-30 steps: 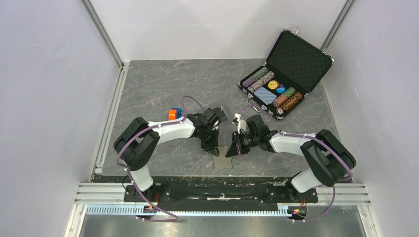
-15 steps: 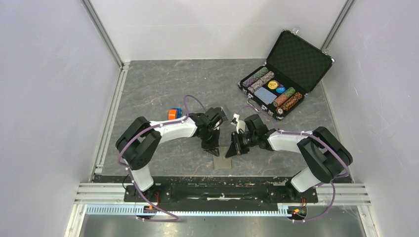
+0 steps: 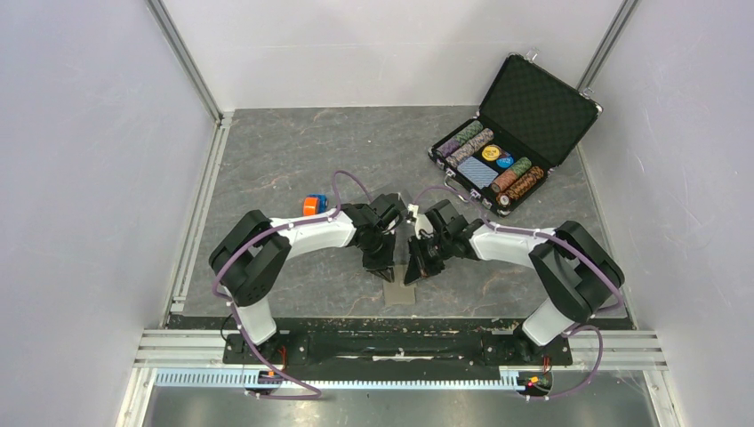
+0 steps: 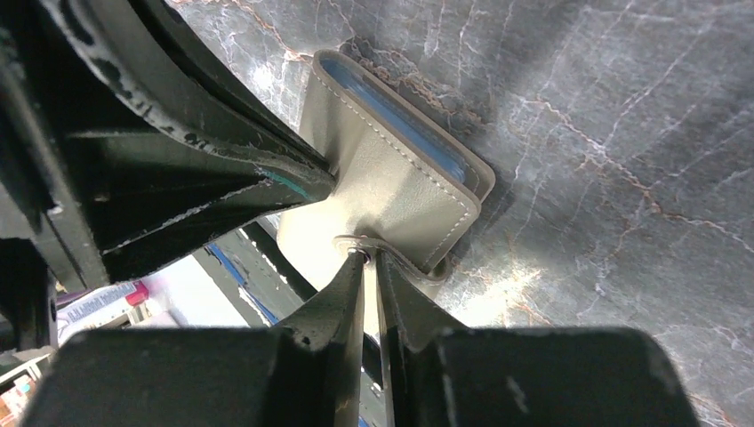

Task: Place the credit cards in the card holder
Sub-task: Close the card holder at the center of the board.

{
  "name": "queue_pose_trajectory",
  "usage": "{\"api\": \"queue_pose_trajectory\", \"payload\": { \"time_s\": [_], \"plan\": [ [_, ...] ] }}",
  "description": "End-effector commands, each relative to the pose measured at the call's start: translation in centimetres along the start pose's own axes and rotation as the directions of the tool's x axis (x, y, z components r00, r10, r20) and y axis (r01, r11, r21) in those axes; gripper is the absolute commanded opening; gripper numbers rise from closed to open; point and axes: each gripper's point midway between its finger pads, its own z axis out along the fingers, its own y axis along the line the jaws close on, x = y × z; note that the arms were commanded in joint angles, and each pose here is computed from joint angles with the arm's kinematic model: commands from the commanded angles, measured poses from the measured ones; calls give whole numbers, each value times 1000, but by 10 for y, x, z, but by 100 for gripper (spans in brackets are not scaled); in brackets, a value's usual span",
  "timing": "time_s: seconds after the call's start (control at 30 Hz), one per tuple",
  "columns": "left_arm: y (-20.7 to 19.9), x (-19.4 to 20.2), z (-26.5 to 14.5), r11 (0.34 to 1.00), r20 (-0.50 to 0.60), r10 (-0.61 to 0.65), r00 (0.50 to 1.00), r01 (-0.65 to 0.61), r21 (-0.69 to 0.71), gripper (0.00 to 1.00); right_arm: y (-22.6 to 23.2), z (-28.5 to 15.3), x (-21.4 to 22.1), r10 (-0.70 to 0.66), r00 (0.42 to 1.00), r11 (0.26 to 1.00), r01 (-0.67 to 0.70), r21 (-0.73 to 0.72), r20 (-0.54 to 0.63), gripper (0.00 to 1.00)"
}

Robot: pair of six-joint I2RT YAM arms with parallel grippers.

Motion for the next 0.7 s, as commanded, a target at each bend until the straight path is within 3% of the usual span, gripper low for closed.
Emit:
{"api": "queue_pose_trajectory", "payload": {
  "time_s": [0.0,0.23,0.37,0.67],
  "plan": [
    [-16,-1,7,996,22,79,997,-80,45,13,-60,18,36,-8,995,963,35,266,-102,12],
    [-45,-11,-18,977,108,71,992,-91,191,26,-42,14,20,-48,998,977,56,207,-44,15],
    [-50,-6,-18,963,83,35,996,-56,265,30,-35,13,16,-54,998,982,58,180,-28,15],
    [-39,0,-13,970,59,7,998,-21,241,39,-34,14,17,-45,999,984,49,169,-25,15]
  ]
}}
